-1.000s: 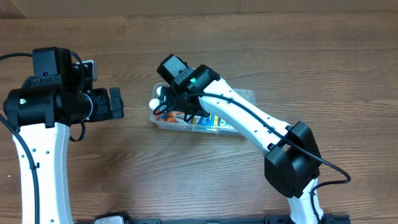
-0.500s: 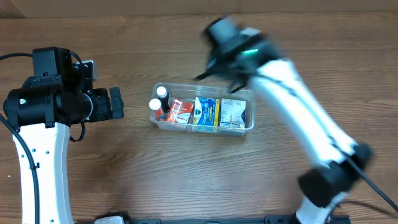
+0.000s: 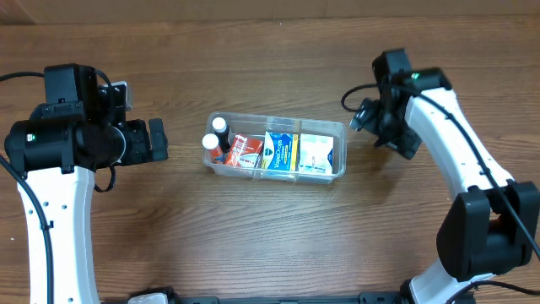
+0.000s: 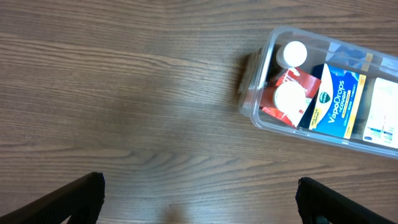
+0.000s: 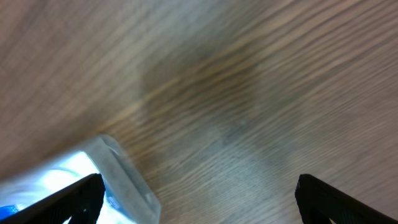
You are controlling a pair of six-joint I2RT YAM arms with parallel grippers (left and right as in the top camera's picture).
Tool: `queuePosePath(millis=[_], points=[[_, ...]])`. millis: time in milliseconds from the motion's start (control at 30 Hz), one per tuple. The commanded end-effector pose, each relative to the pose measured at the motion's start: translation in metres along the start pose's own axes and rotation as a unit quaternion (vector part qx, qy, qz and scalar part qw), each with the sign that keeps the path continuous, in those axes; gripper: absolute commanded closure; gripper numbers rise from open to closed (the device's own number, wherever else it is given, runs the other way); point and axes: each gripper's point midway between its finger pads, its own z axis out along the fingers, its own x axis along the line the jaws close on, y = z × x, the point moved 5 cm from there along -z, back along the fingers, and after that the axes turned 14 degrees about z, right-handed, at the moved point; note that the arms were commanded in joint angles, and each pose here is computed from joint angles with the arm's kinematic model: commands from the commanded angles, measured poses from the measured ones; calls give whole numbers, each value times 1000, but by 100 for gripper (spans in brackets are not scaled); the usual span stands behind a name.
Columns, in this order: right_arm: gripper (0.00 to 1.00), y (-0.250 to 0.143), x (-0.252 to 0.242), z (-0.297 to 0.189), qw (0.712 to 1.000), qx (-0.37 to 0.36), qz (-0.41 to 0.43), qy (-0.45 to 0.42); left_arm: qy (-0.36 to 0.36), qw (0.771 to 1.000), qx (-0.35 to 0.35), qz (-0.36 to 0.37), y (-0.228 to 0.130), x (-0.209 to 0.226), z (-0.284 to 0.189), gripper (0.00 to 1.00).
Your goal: Pack container
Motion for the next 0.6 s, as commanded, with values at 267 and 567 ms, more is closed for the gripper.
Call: queuePosePath(millis=[267, 567], points=[[0, -23, 31, 12, 979, 70, -135, 134, -3, 1000, -5, 8, -1, -1, -3, 0], [0, -10, 38, 12, 981, 28, -134, 139, -3, 1000, -5, 8, -1, -1, -3, 0]])
